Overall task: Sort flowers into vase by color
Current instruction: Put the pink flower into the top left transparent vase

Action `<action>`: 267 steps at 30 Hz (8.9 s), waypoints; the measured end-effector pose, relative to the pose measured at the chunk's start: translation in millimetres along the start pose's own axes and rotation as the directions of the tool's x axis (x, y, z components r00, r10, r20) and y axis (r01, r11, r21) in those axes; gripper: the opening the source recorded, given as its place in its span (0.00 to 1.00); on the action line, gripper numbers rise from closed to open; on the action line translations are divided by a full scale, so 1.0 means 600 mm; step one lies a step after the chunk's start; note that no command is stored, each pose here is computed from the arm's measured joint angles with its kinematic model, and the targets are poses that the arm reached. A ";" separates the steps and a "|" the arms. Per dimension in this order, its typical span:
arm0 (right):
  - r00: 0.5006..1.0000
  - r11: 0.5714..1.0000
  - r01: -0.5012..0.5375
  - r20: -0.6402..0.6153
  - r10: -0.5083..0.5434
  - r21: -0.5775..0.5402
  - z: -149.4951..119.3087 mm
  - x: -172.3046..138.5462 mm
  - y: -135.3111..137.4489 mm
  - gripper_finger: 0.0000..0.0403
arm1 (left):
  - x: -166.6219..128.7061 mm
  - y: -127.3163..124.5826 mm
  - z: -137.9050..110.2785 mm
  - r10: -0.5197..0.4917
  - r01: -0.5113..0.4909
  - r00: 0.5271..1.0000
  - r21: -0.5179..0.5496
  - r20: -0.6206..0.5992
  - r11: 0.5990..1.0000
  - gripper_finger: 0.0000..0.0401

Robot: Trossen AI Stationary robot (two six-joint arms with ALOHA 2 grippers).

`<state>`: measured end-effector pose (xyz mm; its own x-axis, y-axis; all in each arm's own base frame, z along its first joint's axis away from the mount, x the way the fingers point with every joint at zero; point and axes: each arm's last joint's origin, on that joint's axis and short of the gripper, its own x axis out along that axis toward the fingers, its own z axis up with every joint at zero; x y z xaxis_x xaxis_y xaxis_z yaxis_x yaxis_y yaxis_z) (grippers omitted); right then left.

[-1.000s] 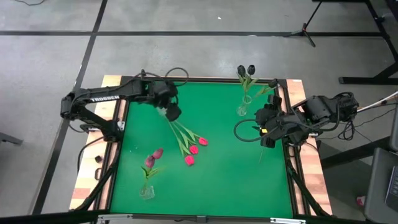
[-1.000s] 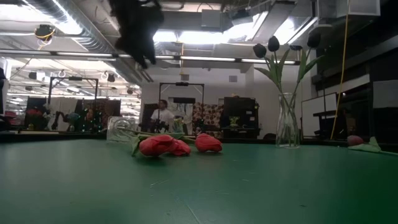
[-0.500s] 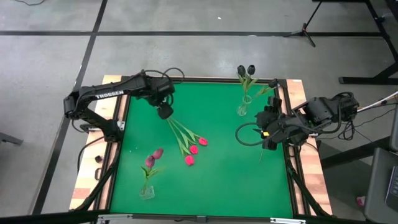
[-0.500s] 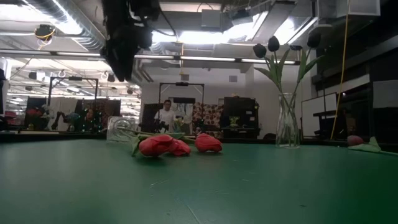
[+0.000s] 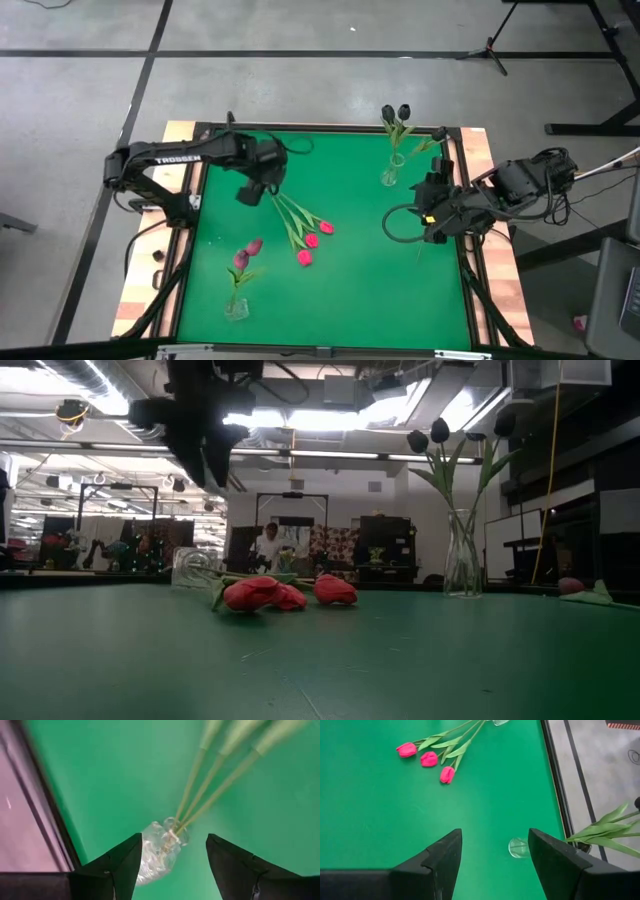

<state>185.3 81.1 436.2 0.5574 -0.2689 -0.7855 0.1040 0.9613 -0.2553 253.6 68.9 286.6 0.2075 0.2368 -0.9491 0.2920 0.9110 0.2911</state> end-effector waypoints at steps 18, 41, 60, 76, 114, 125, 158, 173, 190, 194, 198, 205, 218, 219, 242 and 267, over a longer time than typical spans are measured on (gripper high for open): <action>1.000 1.000 0.003 0.002 -0.003 0.010 0.000 0.000 0.000 0.56 | 0.124 -0.021 -0.003 -0.025 0.075 0.976 0.230 -0.215 0.970 0.54; 1.000 1.000 0.018 0.008 -0.018 0.026 0.000 0.000 -0.001 0.56 | 0.132 0.009 0.006 0.059 -0.052 0.992 0.063 -0.107 0.997 0.54; 1.000 0.999 0.017 0.007 -0.017 0.048 0.000 0.000 -0.001 0.56 | 0.120 -0.010 0.045 0.321 -0.320 0.942 0.024 -0.101 0.947 0.69; 1.000 0.999 0.017 0.007 -0.017 0.030 0.000 0.000 -0.001 0.56 | 0.109 -0.038 0.085 0.352 -0.321 0.934 -0.300 0.057 0.898 0.73; 0.997 0.997 0.072 0.030 -0.073 0.022 0.001 0.000 -0.004 0.56 | 0.129 -0.007 -0.007 -0.029 0.085 0.982 0.306 -0.185 0.948 0.73; 0.997 0.997 0.072 0.030 -0.073 0.031 0.001 0.000 -0.004 0.56 | 0.135 0.020 -0.028 -0.059 0.107 0.983 0.284 -0.174 0.953 0.73; 0.995 0.996 0.088 0.037 -0.090 0.034 0.002 0.000 -0.004 0.56 | 0.186 0.002 -0.068 0.015 0.116 0.957 0.429 -0.291 0.896 0.73; 0.995 0.995 0.089 0.037 -0.091 0.053 0.002 0.000 -0.004 0.56 | 0.198 0.035 -0.088 -0.039 0.101 0.985 0.380 -0.167 0.919 0.71; 0.995 0.992 0.087 0.042 -0.091 0.087 0.003 0.000 -0.004 0.56 | 0.244 0.002 -0.122 -0.014 0.102 0.979 0.432 -0.203 0.896 0.51; 0.995 0.991 0.086 0.041 -0.091 0.104 0.003 0.000 -0.004 0.56 | 0.244 0.003 -0.124 -0.006 0.094 0.977 0.408 -0.211 0.908 0.46; 0.995 0.991 0.087 0.039 -0.092 0.102 0.002 0.000 -0.004 0.56 | 0.243 -0.004 -0.116 0.013 0.080 0.974 0.394 -0.227 0.916 0.43; 0.995 0.993 0.089 0.038 -0.092 0.079 0.002 0.000 -0.004 0.56 | 0.239 -0.031 -0.088 0.060 0.020 0.969 0.322 -0.238 0.947 0.44; 0.996 0.994 0.080 0.033 -0.082 0.077 0.002 0.000 -0.004 0.56 | 0.233 -0.054 -0.075 0.095 -0.027 0.957 0.242 -0.275 0.970 0.45; 0.996 0.994 0.080 0.033 -0.082 0.078 0.002 0.000 -0.004 0.56 | 0.232 -0.054 -0.076 0.115 -0.046 0.949 0.232 -0.293 0.972 0.45; 0.999 0.996 0.049 0.020 -0.050 0.075 0.001 0.000 -0.002 0.56 | 0.144 0.005 -0.059 -0.092 -0.263 0.934 -0.840 -0.345 0.474 0.45; 0.999 0.999 0.040 0.016 -0.040 0.023 0.001 0.000 -0.002 0.56 | 0.155 0.059 -0.100 -0.064 -0.326 0.943 -0.945 -0.326 0.011 0.45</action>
<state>185.6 80.2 436.6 0.5660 -0.3065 -0.7653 0.1452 0.9509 -0.2734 227.4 143.2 201.4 -0.1275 0.2754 -0.9528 -0.9470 0.2519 0.1995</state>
